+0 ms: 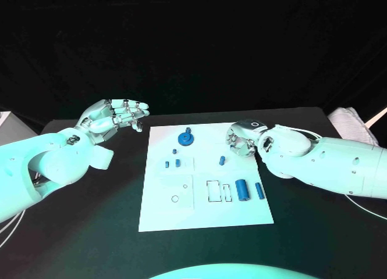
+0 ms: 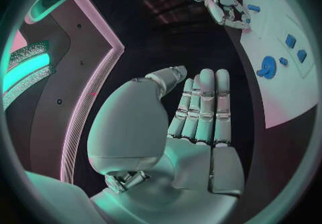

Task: Assemble the parts on the task board

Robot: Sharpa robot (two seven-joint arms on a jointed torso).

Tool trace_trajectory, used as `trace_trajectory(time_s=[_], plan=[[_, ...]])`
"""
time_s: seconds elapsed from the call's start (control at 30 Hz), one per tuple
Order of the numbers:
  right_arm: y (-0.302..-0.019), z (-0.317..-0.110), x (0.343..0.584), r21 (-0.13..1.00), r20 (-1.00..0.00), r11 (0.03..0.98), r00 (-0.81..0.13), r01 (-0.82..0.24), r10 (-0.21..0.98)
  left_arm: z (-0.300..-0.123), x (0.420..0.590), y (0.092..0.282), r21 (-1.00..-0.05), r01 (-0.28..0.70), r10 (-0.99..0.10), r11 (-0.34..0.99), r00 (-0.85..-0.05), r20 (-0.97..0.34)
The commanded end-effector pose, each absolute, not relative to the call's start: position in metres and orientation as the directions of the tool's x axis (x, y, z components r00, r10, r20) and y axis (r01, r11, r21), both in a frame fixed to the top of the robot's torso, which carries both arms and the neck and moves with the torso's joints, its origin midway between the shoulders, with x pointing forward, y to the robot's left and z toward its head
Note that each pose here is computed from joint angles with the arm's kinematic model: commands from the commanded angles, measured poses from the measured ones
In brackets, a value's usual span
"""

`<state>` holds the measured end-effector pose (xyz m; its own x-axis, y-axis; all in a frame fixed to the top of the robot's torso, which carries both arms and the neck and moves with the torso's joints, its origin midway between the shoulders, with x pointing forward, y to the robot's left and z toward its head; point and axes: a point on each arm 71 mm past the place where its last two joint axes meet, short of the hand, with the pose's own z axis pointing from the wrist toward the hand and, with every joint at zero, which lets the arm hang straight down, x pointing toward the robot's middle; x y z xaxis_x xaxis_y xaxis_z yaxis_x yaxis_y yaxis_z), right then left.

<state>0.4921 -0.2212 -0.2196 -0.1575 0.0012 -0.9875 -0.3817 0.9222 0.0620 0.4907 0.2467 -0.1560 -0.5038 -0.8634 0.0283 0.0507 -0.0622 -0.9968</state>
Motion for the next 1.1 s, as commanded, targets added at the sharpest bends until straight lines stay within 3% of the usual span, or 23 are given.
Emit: trace_trajectory(time_s=[0.03, 0.6, 1.1], plan=[[-0.219, -0.224, 0.491, 0.061, -0.985, 0.917, -0.174, -0.394, -0.009, -0.155, 0.490, 0.245, -0.996, 0.048, -0.855, -0.078, -0.517, 0.042], [-0.214, -0.228, 0.487, 0.002, -0.985, 0.923, -0.162, -0.385, -0.065, -0.155, 0.490, 0.247, -0.996, 0.044, -0.856, -0.074, -0.515, 0.041], [-0.209, -0.218, 0.482, 0.039, -0.998, 0.919, -0.063, -0.392, 0.015, -0.155, 0.490, 0.249, -0.996, 0.044, -0.858, -0.073, -0.512, 0.040]])
